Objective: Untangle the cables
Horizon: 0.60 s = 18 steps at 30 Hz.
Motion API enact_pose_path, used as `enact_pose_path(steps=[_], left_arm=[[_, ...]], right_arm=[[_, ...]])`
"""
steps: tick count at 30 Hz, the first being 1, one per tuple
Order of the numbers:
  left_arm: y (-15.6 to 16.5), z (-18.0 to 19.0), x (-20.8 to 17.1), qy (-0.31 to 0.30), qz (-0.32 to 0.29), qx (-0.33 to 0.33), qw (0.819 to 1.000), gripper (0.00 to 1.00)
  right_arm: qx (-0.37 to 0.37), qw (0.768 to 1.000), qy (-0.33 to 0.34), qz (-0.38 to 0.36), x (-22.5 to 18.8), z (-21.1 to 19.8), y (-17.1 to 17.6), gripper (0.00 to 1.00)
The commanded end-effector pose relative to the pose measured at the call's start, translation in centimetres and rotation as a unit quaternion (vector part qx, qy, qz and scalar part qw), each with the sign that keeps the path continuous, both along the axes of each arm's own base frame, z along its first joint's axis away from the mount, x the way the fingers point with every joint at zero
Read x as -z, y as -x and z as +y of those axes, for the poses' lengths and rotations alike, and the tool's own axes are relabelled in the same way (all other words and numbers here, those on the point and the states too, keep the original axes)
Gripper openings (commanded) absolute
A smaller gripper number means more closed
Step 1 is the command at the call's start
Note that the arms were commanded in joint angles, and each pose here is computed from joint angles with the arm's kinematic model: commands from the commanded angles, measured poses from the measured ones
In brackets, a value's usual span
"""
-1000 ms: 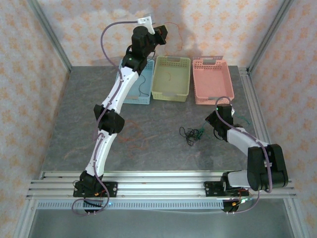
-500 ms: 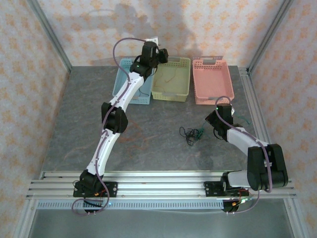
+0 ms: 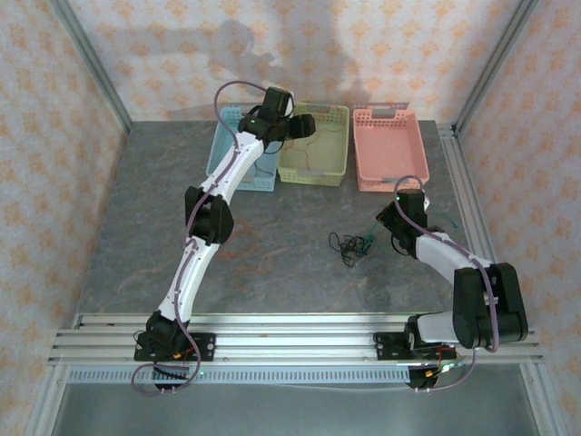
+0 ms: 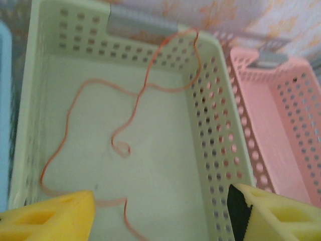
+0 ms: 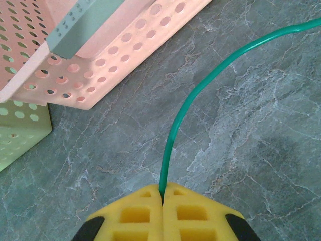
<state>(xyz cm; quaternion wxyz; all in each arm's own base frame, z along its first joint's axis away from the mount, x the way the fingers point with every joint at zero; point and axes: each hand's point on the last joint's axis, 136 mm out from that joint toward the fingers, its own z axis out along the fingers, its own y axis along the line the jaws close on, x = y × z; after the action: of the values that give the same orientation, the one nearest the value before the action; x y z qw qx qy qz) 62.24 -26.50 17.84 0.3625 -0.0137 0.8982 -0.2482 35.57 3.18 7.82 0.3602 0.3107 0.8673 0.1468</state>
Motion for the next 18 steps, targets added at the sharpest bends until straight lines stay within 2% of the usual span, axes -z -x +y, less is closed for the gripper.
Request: enact_pose_path(steps=[1, 4, 6, 12, 18], left_arm=[[5.3, 1.9, -8.6, -0.010, -0.008, 0.020, 1.000, 0.69], [9.6, 3.9, -9.2, -0.033, -0.009, -0.007, 0.999, 0.70], [13.7, 6.3, -8.8, -0.046, -0.003, -0.037, 0.998, 0.72], [24.9, 12.2, -0.4, -0.097, 0.096, -0.084, 0.987, 0.75], [32.5, 15.4, 5.5, -0.159, 0.173, -0.103, 0.967, 0.75]], right_arm=[[-0.009, 1.000, 0.003, -0.004, -0.6, 0.4, -0.6, 0.00], [-0.010, 1.000, 0.002, -0.003, -0.5, 0.4, -0.6, 0.00], [-0.010, 1.000, 0.001, -0.003, -0.5, 0.5, -0.6, 0.00], [-0.012, 1.000, -0.003, -0.003, -0.5, 0.6, -0.7, 0.00], [-0.013, 1.000, -0.004, -0.002, -0.4, 0.7, -0.7, 0.00]])
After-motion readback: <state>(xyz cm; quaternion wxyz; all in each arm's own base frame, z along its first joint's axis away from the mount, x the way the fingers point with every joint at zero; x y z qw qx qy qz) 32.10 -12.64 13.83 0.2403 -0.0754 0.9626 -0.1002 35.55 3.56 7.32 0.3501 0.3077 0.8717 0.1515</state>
